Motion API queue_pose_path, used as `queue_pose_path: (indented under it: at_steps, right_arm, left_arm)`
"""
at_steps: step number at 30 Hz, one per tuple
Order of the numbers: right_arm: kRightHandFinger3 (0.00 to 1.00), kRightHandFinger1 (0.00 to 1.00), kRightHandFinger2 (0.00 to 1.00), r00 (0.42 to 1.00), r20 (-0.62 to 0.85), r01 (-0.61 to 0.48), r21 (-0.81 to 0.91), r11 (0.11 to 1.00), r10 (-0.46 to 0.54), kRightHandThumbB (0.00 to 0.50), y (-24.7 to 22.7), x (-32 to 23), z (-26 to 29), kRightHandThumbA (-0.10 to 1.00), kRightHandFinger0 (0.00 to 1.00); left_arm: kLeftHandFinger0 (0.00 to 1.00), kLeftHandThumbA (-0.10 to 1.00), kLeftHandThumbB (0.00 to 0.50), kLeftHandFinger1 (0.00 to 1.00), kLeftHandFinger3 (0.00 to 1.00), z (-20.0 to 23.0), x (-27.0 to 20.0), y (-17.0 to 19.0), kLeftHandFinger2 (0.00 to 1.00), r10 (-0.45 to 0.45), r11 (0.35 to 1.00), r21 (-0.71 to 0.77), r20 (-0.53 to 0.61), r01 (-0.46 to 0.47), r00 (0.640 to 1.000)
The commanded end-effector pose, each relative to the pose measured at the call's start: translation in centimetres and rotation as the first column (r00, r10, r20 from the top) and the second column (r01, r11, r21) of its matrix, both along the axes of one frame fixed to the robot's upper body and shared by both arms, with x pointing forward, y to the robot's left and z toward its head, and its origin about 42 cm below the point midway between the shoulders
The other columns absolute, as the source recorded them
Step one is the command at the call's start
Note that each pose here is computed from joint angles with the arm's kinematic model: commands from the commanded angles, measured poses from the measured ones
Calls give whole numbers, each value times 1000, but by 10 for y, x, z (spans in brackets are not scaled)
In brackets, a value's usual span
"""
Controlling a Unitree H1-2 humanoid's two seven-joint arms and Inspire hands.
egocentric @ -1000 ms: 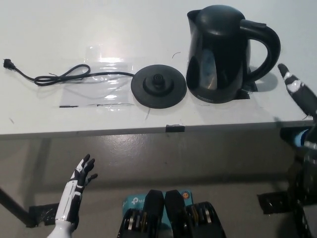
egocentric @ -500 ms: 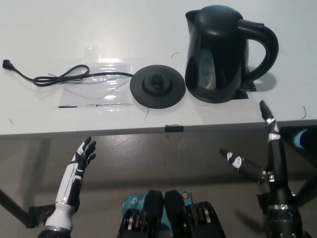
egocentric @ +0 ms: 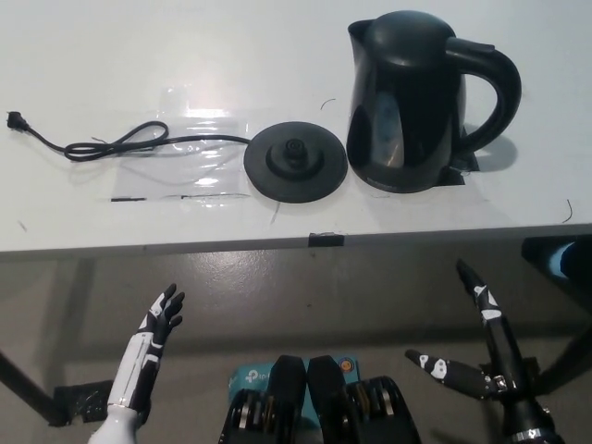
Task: Use the right hand to grab the handle of the kettle from the base and place it on the right side
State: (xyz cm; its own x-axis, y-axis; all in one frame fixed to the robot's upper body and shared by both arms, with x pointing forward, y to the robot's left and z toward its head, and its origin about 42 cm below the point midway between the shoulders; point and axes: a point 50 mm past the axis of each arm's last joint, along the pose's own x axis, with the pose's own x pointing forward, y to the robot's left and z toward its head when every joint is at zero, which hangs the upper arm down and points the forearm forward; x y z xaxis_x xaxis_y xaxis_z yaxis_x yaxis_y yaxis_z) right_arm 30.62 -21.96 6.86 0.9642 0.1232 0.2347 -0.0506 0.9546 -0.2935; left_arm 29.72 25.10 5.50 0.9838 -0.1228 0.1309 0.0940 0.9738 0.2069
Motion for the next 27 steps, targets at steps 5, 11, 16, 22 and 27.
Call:
queue_pose_path:
  at_steps: [5, 11, 16, 22, 27]
  right_arm:
    - [1000, 1000, 1000, 998, 22, -58, 23, 998, 58, 313, 1, 4, 9, 1000, 1000]
    - [1000, 1000, 1000, 998, 18, -65, 8, 998, 65, 319, 1, 3, 10, 1000, 1000]
    - [1000, 1000, 1000, 997, 13, -70, 2, 998, 70, 322, 1, 4, 10, 1000, 1000]
    - [1000, 1000, 1000, 997, 7, -83, -7, 997, 83, 320, 3, 6, 11, 1000, 1000]
    - [1000, 1000, 1000, 996, 2, -89, -14, 996, 89, 324, 4, 7, 11, 1000, 1000]
  left_arm:
    - [1000, 1000, 500, 1000, 1000, 7, 3, 2, 1000, -11, 998, 66, 48, 8, 999]
    - [1000, 1000, 500, 1000, 1000, 6, 2, 2, 1000, -10, 996, 84, 58, 5, 998]
    - [1000, 1000, 500, 1000, 1000, 7, 3, 2, 1000, 0, 995, 98, 60, -6, 998]
    - [1000, 1000, 500, 1000, 1000, 8, 4, 2, 1000, 1, 995, 100, 54, -6, 999]
    - [1000, 1000, 500, 1000, 1000, 8, 1, 3, 1000, 10, 995, 95, 43, -14, 999]
